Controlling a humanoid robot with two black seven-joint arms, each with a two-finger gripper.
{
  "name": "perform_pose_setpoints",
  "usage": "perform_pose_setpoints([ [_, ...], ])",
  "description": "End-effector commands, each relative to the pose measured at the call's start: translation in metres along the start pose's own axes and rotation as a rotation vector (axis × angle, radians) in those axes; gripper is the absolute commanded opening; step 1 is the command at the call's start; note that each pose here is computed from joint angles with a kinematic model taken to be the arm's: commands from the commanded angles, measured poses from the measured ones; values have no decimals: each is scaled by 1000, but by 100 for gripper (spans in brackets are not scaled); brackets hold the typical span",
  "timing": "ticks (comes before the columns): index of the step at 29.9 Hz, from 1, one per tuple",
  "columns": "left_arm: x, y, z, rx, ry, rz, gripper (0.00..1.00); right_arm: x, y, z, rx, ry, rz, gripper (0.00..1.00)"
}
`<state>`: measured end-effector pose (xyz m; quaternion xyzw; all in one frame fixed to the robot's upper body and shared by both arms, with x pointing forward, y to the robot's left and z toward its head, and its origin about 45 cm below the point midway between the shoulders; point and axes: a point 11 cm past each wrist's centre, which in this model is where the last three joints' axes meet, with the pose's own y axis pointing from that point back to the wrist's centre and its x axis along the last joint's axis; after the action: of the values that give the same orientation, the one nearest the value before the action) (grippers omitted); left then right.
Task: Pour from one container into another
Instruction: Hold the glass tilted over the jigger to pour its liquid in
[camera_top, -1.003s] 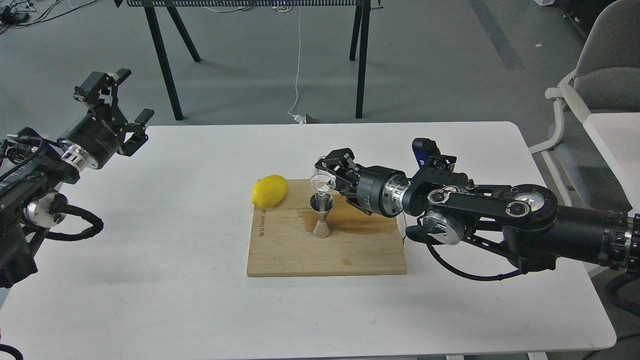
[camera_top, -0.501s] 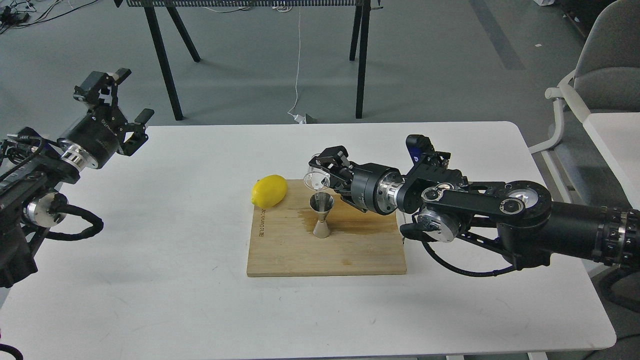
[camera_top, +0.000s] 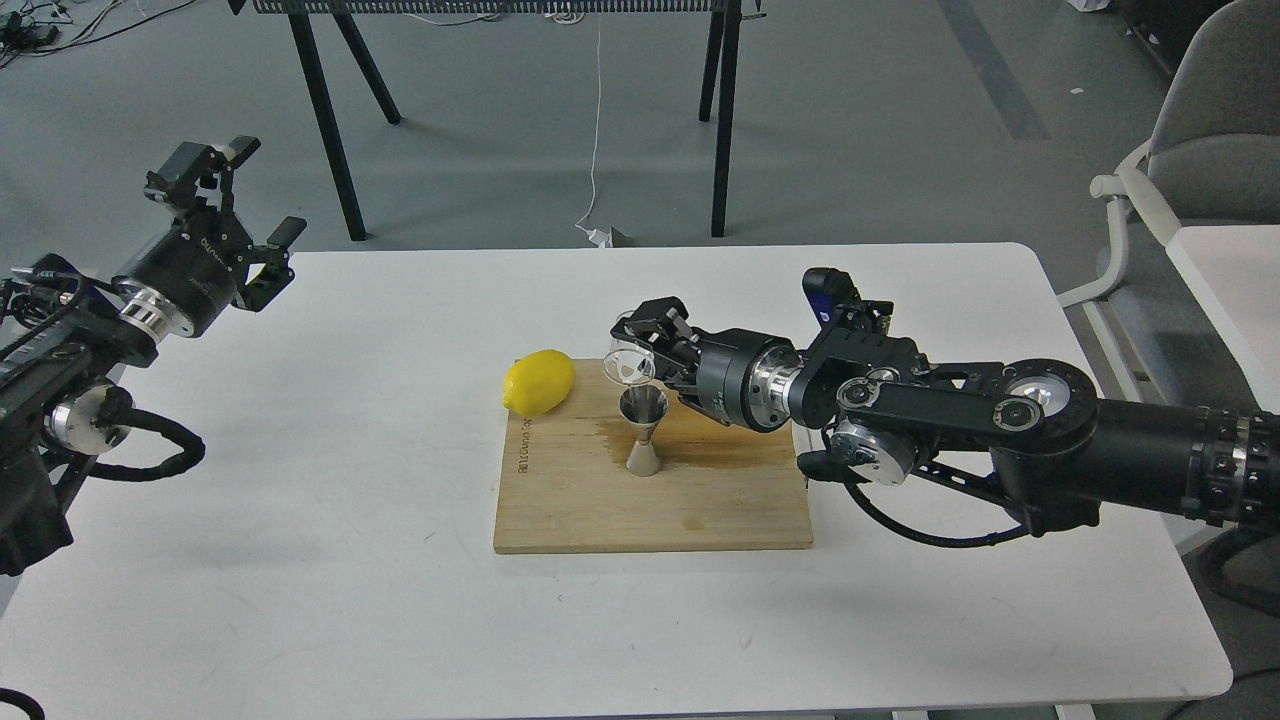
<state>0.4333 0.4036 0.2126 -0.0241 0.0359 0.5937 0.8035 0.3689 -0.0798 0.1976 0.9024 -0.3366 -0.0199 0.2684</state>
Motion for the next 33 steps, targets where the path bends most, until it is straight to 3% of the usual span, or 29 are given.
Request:
perform_pose_setpoints([
  [1,0,0,0,1,0,1,100,0,0,0,-1,2,-1,47],
  [33,2,1,-2,4,0,8,100,1,0,0,5,129,6,47],
])
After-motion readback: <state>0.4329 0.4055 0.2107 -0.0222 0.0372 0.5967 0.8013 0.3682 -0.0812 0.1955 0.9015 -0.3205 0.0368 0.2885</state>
